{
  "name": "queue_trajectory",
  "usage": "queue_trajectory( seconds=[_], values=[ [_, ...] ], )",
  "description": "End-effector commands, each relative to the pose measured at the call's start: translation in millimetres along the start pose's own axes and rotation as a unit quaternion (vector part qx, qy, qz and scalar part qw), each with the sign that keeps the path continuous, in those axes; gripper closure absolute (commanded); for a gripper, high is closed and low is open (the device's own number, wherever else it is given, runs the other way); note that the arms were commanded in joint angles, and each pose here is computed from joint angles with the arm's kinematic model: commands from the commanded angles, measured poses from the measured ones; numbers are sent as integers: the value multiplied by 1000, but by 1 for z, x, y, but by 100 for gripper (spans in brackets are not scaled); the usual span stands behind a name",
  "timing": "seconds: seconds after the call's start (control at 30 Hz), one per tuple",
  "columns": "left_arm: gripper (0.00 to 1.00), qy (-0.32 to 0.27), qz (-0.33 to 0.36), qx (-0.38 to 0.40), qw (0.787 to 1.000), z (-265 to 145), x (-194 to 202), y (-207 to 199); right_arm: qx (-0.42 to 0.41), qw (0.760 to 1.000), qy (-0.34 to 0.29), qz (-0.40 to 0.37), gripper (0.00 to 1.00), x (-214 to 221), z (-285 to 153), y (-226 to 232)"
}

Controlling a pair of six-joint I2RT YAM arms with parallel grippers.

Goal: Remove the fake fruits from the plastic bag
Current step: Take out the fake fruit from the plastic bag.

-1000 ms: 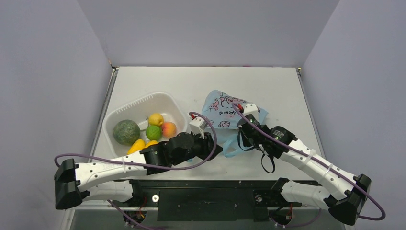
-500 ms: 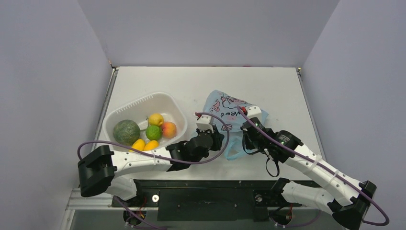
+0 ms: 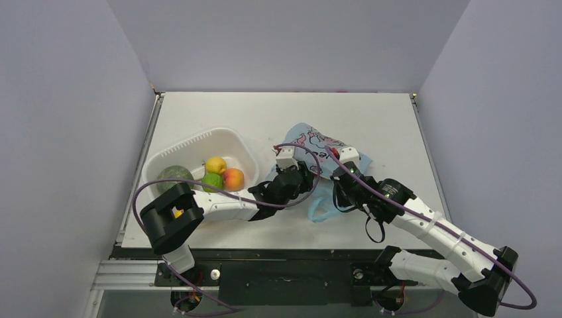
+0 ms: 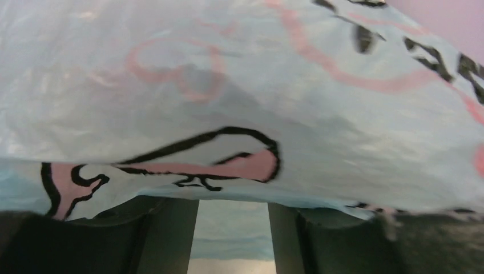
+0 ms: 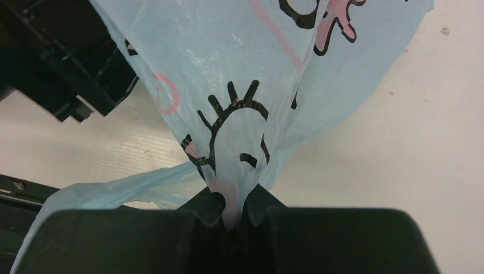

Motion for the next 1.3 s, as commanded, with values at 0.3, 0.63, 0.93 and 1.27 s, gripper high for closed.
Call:
queue_trajectory(
  seconds=[0.3, 0.63, 0.93, 1.27],
  values=[
    [34, -28, -63, 21, 997, 48, -19, -10, -8, 1000, -18, 9, 100, -19, -2, 2],
    [36, -89, -136, 19, 987, 63, -34, -3, -25, 999, -20, 18, 100, -14, -5, 6],
    [37, -149, -272, 19, 950, 76, -33, 8, -41, 998, -35, 26, 100, -21, -13, 9],
    [46, -245, -318, 19, 915, 80, -36, 10, -53, 997, -48, 30, 100, -27, -22, 10]
  ],
)
Point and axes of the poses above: each gripper's point midway between its finger pads, its own z axis out along the fingers, its own y axis along the line the jaws close on, x = y × z, the point moved 1 cm from there along -z, back along the fingers, and after that the axes turned 14 degrees about -z, right-handed, at the moved point
